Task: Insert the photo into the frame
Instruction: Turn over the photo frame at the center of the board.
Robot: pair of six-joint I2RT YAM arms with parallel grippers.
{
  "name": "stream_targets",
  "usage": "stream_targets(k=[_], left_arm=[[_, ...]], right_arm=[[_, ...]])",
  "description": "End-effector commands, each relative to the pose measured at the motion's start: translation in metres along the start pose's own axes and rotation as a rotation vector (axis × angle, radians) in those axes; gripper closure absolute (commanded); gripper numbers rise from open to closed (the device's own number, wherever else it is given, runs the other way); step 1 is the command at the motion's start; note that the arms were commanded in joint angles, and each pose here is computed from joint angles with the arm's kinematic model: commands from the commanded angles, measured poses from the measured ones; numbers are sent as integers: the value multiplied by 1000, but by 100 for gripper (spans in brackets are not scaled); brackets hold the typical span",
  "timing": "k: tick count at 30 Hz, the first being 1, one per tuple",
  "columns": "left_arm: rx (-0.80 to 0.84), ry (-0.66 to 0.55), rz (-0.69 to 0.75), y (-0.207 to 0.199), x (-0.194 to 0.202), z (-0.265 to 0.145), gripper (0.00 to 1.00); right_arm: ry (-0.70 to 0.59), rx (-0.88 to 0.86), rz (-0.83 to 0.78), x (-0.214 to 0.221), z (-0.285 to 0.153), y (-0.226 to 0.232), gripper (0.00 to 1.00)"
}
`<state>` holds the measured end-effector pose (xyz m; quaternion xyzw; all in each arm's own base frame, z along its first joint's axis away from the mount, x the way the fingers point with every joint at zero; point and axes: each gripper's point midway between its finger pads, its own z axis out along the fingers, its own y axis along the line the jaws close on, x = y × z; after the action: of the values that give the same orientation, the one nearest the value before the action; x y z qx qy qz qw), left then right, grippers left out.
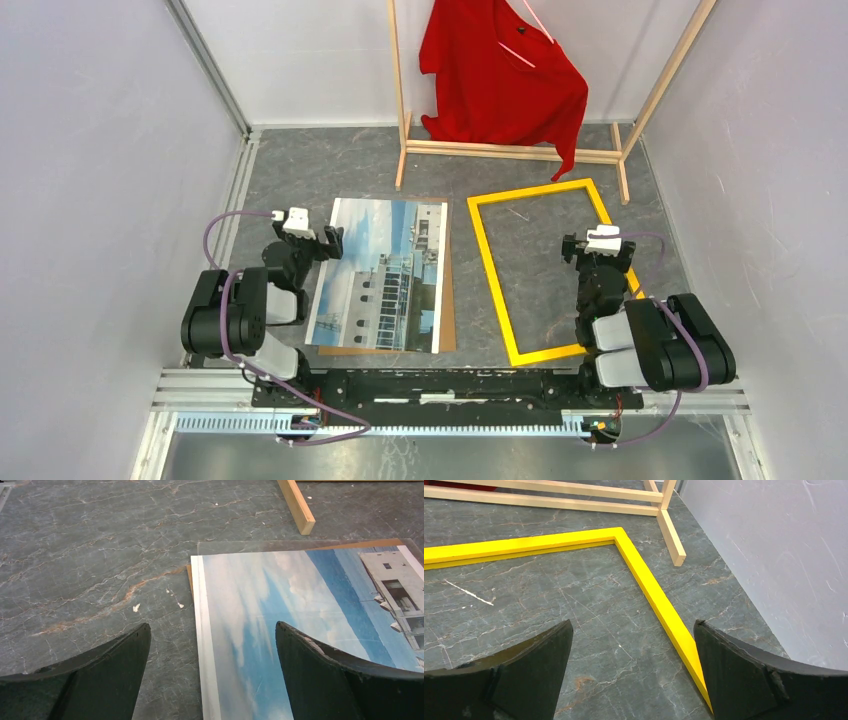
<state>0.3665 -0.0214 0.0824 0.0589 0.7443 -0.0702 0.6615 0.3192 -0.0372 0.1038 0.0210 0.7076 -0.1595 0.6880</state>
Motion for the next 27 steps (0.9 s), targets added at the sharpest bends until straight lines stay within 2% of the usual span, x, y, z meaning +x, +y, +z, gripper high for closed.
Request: stream_targets(k=[1, 8, 10, 13, 15, 17, 21, 24, 27], left_arm=[[-7, -43, 21, 2, -12, 3, 0], [5, -38, 27, 0, -11, 4, 0], [2, -48, 20, 1, -13, 2, 0], [2, -48, -10, 5, -25, 3, 0], [-4, -34, -16, 7, -40, 4, 0], [-10, 60, -46, 8, -38, 6, 0], [25, 204, -46, 5, -45, 9, 0], [51, 266, -44, 2, -56, 7, 0], [85, 340, -32, -3, -59, 2, 0]], right_arm=[[54, -19, -33, 24, -22, -3, 2], [54, -16, -34, 23, -22, -3, 2], [49, 39, -9, 19, -21, -12, 2], [250, 156, 19, 26, 1, -21, 2], [346, 130, 29, 14, 15, -12, 2], [405, 202, 182, 7, 20, -11, 2], [513, -12, 444, -1, 19, 33, 2], [495, -218, 428, -18, 12, 65, 2], [483, -226, 263, -33, -5, 82, 2]])
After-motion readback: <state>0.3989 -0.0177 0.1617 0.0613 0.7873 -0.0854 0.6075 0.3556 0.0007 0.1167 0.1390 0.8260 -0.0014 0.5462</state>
